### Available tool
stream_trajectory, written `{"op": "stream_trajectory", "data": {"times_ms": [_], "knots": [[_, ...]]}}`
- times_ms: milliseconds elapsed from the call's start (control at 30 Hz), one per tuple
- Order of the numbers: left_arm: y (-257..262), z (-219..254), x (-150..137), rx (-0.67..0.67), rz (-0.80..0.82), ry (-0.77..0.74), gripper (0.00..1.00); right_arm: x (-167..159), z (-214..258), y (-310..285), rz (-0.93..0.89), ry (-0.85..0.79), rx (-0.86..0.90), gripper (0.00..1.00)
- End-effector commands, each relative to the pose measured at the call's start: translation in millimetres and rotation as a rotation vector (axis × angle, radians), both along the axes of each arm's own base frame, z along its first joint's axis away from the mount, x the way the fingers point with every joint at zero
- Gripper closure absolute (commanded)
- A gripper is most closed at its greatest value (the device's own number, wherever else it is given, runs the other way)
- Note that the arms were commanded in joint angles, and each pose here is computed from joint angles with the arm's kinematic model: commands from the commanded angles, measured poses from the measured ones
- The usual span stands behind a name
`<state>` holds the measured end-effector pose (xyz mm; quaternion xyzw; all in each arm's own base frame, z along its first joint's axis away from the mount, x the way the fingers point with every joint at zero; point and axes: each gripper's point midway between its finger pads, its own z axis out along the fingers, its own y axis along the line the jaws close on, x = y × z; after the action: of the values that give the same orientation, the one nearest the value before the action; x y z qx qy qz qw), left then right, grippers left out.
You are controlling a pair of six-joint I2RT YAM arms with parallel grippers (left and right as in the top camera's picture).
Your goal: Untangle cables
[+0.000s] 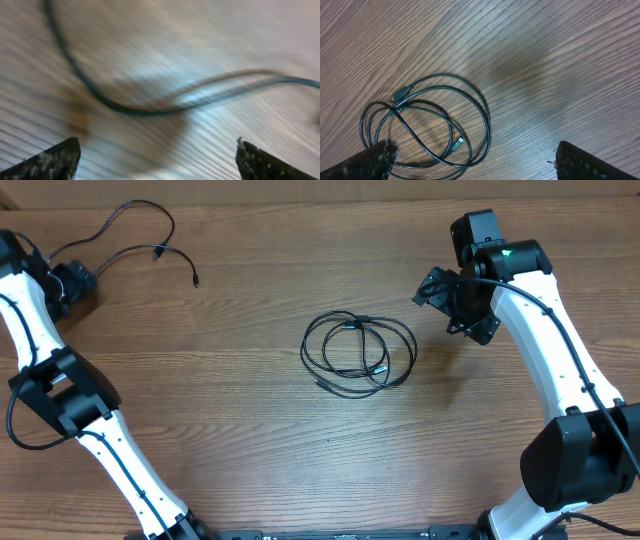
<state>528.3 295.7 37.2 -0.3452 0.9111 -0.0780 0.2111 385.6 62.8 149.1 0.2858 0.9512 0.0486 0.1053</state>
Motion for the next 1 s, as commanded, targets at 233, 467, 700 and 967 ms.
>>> {"op": "stream_trajectory", "data": {"times_ms": [233, 467, 700, 967], "knots": [[-155, 194, 23, -0.607, -0.447, -0.53, 0.0, 0, 0, -1, 0.003, -0.002, 0.001, 0.0], [-267, 151, 4, -0.641, -0.583, -0.229, 0.0, 0, 0, -1, 0.002, -0.002, 0.001, 0.0], [-382, 125, -10, -0.524, -0.83, -0.064, 0.01, 0, 0, -1, 0.003, -0.002, 0.001, 0.0], [-469, 83, -37, -0.133, -0.944, 0.169, 0.01, 0, 0, -1, 0.002, -0.002, 0.001, 0.0]]}}
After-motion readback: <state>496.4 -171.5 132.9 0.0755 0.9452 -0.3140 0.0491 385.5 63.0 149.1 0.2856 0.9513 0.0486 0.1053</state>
